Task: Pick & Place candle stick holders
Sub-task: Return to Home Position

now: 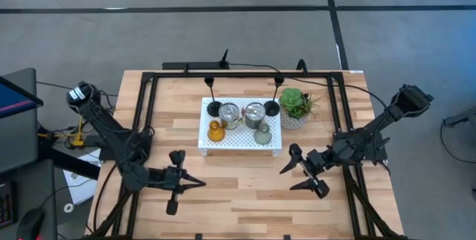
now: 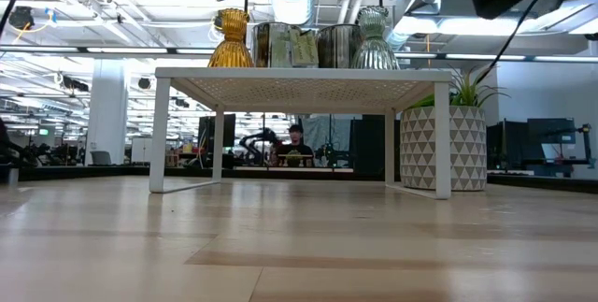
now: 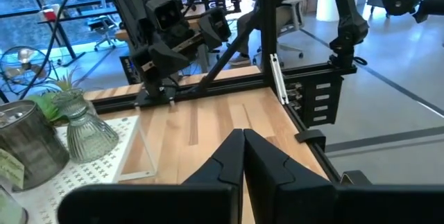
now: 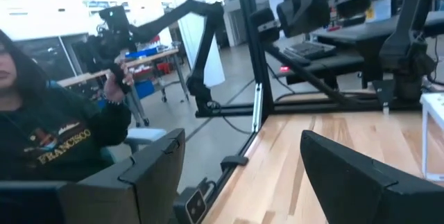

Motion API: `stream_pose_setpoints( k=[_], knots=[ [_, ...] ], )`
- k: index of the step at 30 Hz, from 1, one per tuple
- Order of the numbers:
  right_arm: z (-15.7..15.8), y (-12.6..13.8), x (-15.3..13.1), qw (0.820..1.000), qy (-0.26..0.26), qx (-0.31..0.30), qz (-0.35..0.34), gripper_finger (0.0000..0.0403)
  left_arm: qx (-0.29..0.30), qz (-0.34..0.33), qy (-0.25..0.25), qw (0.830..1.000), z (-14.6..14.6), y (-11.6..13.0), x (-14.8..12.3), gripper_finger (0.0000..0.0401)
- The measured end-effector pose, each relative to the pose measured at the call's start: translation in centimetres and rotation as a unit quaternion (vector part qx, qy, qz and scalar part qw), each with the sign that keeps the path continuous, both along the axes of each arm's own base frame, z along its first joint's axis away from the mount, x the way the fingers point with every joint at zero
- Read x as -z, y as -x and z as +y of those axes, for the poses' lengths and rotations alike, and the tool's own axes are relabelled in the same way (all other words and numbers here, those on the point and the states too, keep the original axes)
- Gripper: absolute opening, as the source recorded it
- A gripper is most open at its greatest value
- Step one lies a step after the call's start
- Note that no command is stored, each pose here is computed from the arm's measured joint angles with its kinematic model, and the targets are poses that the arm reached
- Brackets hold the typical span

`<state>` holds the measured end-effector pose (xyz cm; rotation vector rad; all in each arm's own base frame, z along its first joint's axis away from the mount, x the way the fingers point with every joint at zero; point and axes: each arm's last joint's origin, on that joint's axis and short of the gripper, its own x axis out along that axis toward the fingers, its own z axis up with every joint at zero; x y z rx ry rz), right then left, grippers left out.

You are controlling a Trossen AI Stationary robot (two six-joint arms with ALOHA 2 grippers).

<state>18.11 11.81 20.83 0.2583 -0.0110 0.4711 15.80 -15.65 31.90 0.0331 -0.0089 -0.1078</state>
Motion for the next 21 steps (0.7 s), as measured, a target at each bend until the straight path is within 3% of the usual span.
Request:
stream_pose_setpoints(
  k=[13, 16, 21],
  knots=[
    [-0.1, -0.1, 0.4, 1.000, -0.004, -0.001, 0.023, 0.0276, 0.019, 0.000, -0.017, 1.000, -0.1, 0.0, 0.0, 0.0012],
    [0.0, 0.0, 0.4, 0.999, -0.017, -0.038, 0.036, 0.0276, 0.017, -0.003, -0.014, 1.000, 0.5, -0.2, -0.2, 0.0011],
    [-0.3, 0.5, -0.7, 0.994, -0.015, -0.109, 0.000, 0.0276, -0.016, -0.013, -0.007, 1.000, 3.1, -0.4, -1.2, 0.0011]
  ],
)
